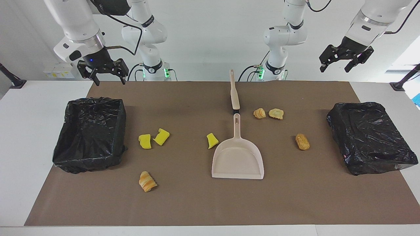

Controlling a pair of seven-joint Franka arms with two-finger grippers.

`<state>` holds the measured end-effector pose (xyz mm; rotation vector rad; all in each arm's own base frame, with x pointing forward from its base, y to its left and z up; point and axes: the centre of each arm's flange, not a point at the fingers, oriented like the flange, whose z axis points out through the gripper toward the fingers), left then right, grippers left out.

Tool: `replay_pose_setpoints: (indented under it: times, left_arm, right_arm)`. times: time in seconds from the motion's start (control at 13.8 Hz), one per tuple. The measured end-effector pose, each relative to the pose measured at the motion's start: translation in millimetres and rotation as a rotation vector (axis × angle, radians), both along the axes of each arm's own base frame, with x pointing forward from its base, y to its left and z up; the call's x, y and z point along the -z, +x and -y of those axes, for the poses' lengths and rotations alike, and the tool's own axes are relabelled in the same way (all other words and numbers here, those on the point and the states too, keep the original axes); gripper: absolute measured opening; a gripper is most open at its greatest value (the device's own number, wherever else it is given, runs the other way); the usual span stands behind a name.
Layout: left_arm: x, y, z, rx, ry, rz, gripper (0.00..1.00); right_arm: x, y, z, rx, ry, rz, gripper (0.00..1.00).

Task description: Sweep and dump trash in bin

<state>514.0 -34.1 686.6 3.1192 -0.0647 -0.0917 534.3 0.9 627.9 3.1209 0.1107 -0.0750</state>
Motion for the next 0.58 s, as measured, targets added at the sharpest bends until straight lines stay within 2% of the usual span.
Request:
replay_pose_setpoints:
  times: [0.58]
  left_arm:
    - [0.0,0.0,1.0,0.002,0.000,0.000,1.00]
  right_arm:
    - [1.1,-1.2,-0.9,-0.001,0.001,-0.003,1.00]
